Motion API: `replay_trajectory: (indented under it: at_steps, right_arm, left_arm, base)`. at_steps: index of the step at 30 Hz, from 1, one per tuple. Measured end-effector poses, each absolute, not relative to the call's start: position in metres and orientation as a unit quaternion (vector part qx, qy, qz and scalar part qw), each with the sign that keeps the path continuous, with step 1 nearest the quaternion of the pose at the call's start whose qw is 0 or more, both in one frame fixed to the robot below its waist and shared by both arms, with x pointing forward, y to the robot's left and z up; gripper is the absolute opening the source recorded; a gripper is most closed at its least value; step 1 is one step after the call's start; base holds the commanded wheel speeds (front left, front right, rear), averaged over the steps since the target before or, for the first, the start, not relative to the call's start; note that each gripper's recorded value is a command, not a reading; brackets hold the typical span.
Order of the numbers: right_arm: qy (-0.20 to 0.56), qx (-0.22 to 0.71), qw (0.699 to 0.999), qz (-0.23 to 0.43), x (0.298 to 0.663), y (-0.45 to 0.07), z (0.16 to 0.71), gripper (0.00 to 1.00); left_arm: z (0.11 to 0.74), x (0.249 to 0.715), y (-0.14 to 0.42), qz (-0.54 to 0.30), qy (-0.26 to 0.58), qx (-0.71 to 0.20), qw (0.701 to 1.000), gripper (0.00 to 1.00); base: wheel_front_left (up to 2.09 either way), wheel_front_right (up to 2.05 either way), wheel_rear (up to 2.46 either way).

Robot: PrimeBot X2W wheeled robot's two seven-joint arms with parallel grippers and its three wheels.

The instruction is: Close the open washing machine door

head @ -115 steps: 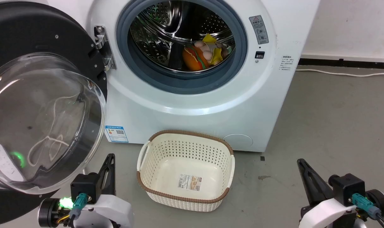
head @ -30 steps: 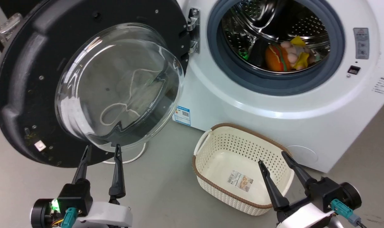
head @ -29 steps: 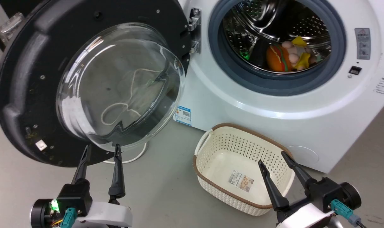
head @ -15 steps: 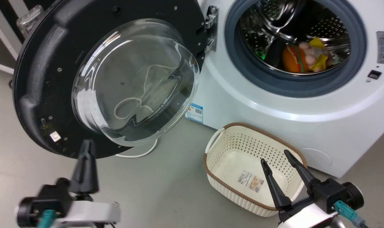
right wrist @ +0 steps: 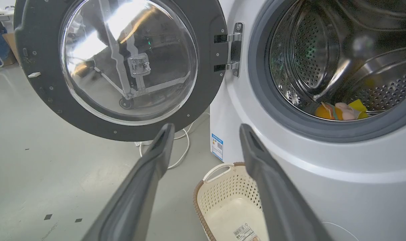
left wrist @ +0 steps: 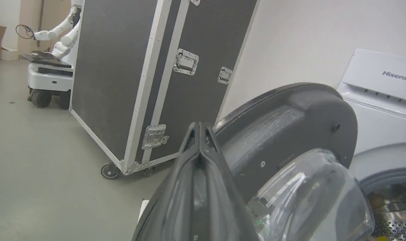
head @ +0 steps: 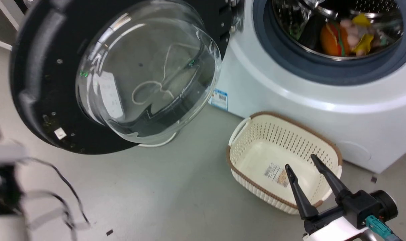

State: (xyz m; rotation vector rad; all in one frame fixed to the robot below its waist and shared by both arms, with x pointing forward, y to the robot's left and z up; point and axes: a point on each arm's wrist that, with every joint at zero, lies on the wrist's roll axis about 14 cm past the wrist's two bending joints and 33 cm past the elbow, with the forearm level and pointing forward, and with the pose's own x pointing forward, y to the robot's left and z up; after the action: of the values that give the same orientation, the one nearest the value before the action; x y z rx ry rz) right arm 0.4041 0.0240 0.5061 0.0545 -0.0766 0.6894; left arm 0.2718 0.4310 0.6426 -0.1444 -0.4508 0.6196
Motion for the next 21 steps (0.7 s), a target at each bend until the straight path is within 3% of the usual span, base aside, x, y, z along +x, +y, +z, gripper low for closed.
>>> replay_trajectory:
  at_steps: [6, 9, 14, 21]
  right_arm:
    - [-0.027, 0.031, 0.939, 0.341, 0.411, 0.022, 0.491, 1.00]
    - [-0.028, 0.033, 0.939, 0.341, 0.415, 0.021, 0.488, 1.00]
    - [-0.026, 0.035, 0.938, 0.345, 0.418, 0.021, 0.483, 1.00]
    - [-0.025, 0.038, 0.935, 0.353, 0.421, 0.024, 0.476, 1.00]
  left_arm:
    - [0.645, 0.279, 0.510, 0.363, -0.197, -0.171, 0.895, 0.00]
    - [0.622, 0.289, 0.528, 0.370, -0.165, -0.280, 0.871, 0.00]
    - [0.588, 0.315, 0.524, 0.328, -0.107, -0.458, 0.819, 0.00]
    - [0.579, 0.337, 0.504, 0.241, -0.051, -0.552, 0.797, 0.00]
  base:
    - [0.00, 0.00, 0.00]
    - [0.00, 0.00, 0.00]
    - [0.00, 0.00, 0.00]
    - [0.00, 0.00, 0.00]
